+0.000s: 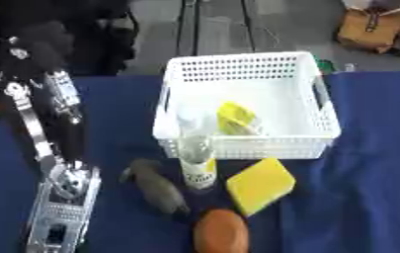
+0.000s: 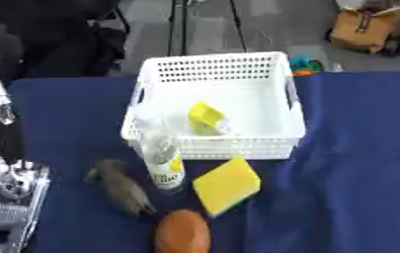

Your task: Pick up objects on the table and place them in the box.

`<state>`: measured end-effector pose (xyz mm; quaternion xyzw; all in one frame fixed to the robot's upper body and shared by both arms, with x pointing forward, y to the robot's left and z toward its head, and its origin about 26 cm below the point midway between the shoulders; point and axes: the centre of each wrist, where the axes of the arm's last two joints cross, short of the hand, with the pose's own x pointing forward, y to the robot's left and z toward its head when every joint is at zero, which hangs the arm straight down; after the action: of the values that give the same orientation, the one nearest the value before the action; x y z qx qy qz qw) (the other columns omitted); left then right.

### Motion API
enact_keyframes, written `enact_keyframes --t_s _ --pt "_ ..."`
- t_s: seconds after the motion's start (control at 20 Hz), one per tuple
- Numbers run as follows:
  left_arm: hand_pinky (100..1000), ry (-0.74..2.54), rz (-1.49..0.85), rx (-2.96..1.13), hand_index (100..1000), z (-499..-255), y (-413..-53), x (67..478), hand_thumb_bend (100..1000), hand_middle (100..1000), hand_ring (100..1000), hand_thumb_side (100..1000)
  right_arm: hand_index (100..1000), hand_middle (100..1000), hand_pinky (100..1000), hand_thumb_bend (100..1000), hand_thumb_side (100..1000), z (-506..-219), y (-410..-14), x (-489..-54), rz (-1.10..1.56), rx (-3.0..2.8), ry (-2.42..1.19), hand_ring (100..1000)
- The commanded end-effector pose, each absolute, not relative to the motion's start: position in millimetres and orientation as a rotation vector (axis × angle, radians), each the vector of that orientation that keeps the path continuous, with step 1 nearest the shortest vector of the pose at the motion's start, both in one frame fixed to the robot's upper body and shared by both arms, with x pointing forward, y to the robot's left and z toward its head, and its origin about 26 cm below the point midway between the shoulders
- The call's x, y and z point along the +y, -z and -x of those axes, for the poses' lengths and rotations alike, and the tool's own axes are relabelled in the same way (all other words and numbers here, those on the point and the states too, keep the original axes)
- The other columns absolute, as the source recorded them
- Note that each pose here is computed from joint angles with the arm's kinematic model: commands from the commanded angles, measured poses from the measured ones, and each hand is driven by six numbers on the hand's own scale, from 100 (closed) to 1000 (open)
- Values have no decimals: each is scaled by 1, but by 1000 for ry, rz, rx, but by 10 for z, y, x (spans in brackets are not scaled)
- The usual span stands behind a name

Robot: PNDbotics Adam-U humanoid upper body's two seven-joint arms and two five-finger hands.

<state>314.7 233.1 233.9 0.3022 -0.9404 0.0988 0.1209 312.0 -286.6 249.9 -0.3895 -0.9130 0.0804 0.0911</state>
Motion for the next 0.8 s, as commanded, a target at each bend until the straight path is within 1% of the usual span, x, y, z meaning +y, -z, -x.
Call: enact_keyframes --t_s 0.05,0.8 --pt "620 -298 -889 -2764 714 -3122 -2390 2347 100 618 623 821 807 653 736 166 907 -3070 -2582 -2885 1172 -2744 -233 821" --pt "620 -298 -890 -2761 714 -3121 -2384 2348 100 618 623 824 810 660 739 167 917 -3078 -2623 -2850 1147 -2777 -251 821"
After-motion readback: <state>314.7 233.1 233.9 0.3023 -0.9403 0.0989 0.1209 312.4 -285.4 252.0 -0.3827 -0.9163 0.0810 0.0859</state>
